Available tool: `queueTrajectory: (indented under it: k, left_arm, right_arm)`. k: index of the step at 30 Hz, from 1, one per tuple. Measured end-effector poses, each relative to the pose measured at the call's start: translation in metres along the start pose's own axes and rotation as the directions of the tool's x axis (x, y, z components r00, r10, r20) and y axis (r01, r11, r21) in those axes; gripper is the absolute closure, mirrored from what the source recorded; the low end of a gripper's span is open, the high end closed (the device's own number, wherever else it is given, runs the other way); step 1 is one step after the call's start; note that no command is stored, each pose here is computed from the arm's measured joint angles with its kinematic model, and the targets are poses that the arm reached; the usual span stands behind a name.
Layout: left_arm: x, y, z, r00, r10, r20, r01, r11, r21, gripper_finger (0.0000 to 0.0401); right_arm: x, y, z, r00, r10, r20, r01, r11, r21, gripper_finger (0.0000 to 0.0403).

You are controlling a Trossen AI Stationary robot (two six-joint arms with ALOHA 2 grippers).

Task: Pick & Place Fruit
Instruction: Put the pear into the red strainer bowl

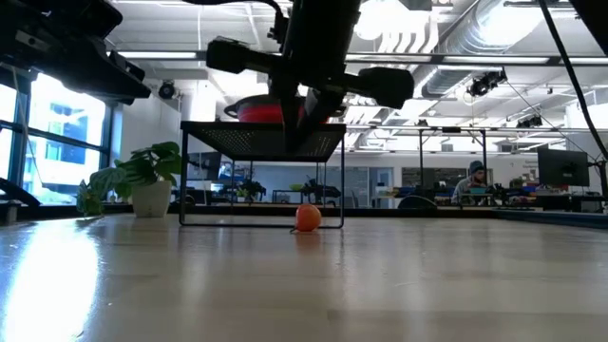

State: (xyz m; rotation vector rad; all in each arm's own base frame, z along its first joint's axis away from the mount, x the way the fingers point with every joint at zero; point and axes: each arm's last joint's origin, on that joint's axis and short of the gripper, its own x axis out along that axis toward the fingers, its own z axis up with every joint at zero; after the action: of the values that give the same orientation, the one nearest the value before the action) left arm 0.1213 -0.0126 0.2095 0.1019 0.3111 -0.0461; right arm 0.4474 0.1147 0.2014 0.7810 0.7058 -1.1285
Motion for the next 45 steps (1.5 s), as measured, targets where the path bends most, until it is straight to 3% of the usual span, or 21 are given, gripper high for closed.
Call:
queueTrajectory:
  k: [9,14,26,30,39,45]
  left_arm:
    - [0.0,0.0,0.0,1.0,0.001,0.0,-0.001,1.0,0.001,0.0398]
    - [0.0,0.0,0.0,1.0,0.001,0.0,-0.001,1.0,0.001,0.0398]
    - [0.0,0.0,0.0,1.0,0.001,0.0,-0.001,1.0,0.001,0.0398]
    - [0.0,0.0,0.0,1.0,0.001,0.0,-0.001,1.0,0.001,0.0398]
    - [0.0,0.0,0.0,1.0,0.001,0.0,-0.001,1.0,0.001,0.0398]
    - [0.0,0.0,0.0,1.0,0.001,0.0,-0.001,1.0,0.001,0.0398]
  right_arm:
    - [0.017,-0.018,-0.014,0.993,-0.086,0.079,0.084,0.996,0.028,0.0401]
    - [0.033,-0.027,-0.034,0.986,-0.054,0.158,0.042,0.996,0.076,0.0401]
    - [0.042,-0.025,-0.028,0.994,-0.054,0.092,0.051,0.998,0.041,0.0392]
    - [0.047,-0.024,-0.022,0.998,-0.06,0.035,0.06,0.998,0.026,0.0347]
    - [0.05,-0.019,-0.019,0.999,-0.022,0.031,0.021,0.999,0.037,0.0187]
    - [0.051,-0.019,-0.018,0.999,-0.024,0.032,0.023,0.999,0.04,0.0138]
